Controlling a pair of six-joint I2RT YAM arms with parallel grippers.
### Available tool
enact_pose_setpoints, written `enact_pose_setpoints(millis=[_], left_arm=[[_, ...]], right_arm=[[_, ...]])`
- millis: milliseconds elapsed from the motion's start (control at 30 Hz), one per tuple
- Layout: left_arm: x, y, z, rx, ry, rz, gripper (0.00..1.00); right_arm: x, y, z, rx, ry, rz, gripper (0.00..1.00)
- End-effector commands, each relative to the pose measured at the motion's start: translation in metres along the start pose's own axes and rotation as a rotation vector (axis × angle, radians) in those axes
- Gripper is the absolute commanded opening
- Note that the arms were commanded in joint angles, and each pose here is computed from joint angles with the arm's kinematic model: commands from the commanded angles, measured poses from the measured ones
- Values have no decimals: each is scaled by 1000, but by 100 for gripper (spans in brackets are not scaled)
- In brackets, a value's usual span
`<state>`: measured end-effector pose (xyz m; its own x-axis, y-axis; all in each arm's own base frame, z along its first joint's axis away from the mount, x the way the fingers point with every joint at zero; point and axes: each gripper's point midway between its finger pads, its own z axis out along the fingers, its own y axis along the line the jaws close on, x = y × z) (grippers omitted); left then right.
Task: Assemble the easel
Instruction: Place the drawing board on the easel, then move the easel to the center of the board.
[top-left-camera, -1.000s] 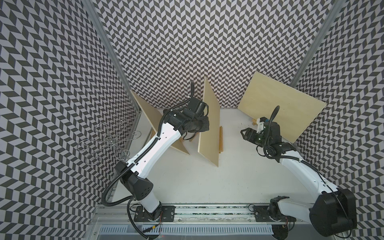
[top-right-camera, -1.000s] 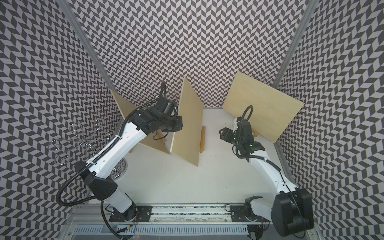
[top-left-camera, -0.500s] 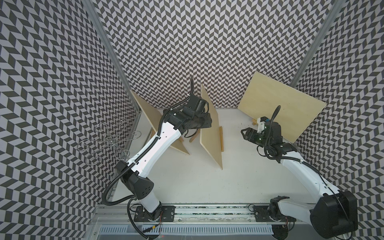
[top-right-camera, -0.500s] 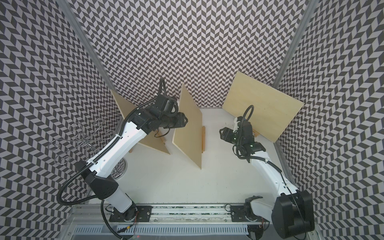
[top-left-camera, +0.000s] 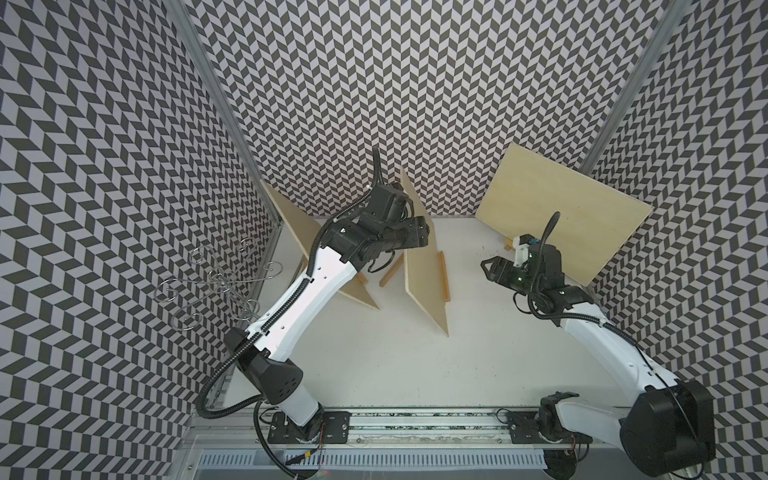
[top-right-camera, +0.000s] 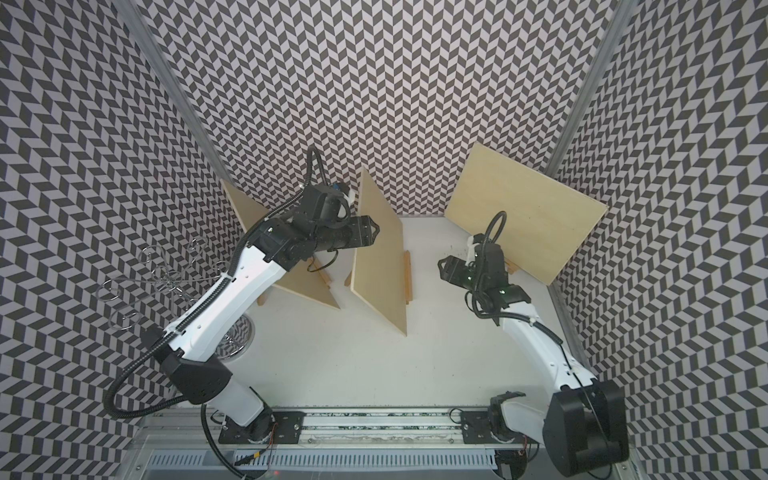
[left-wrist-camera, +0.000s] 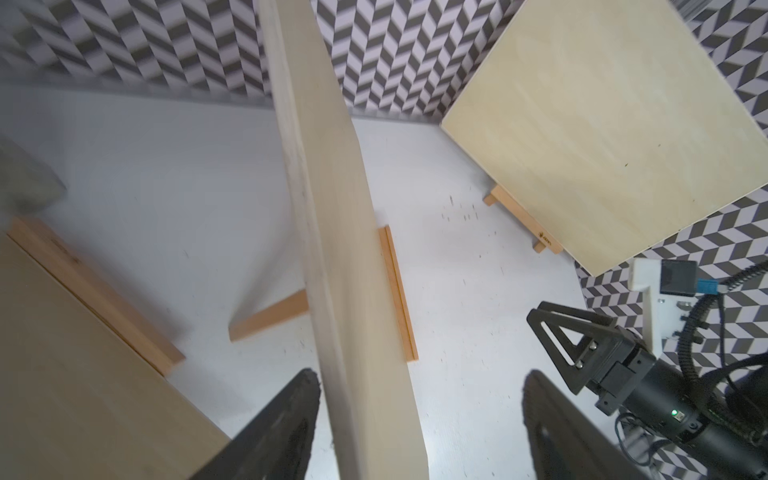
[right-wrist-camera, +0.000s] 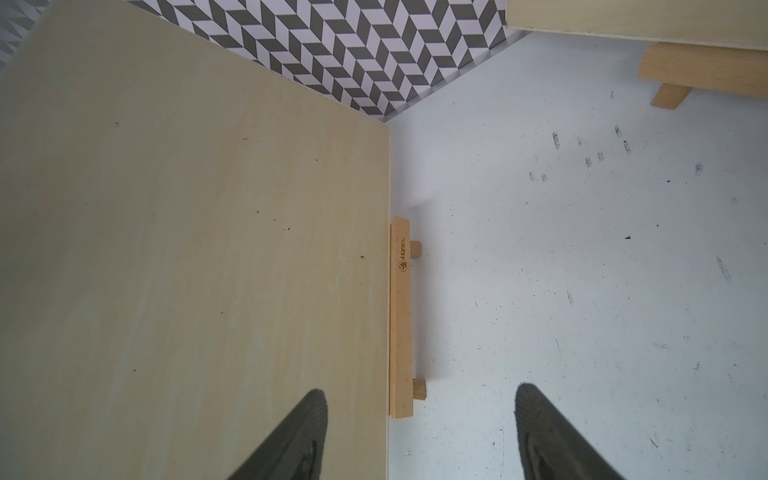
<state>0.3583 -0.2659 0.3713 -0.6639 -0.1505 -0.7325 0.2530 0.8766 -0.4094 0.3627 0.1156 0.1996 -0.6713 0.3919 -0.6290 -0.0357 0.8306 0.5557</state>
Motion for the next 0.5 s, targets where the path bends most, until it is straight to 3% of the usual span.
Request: enact_pose_setpoints(millis=[0,267,467], left_arm=[[-46,-6,-54,24,-232,37,80],[-78,23,-125,-55,-480,31,87],[-78,72,-155,-180,-550,-28,88]], right_arm=[[10,-3,14,-25,36,10,71],[48,-16,67,-19,185,52,68],[72,-24,114,29,262,76,65]])
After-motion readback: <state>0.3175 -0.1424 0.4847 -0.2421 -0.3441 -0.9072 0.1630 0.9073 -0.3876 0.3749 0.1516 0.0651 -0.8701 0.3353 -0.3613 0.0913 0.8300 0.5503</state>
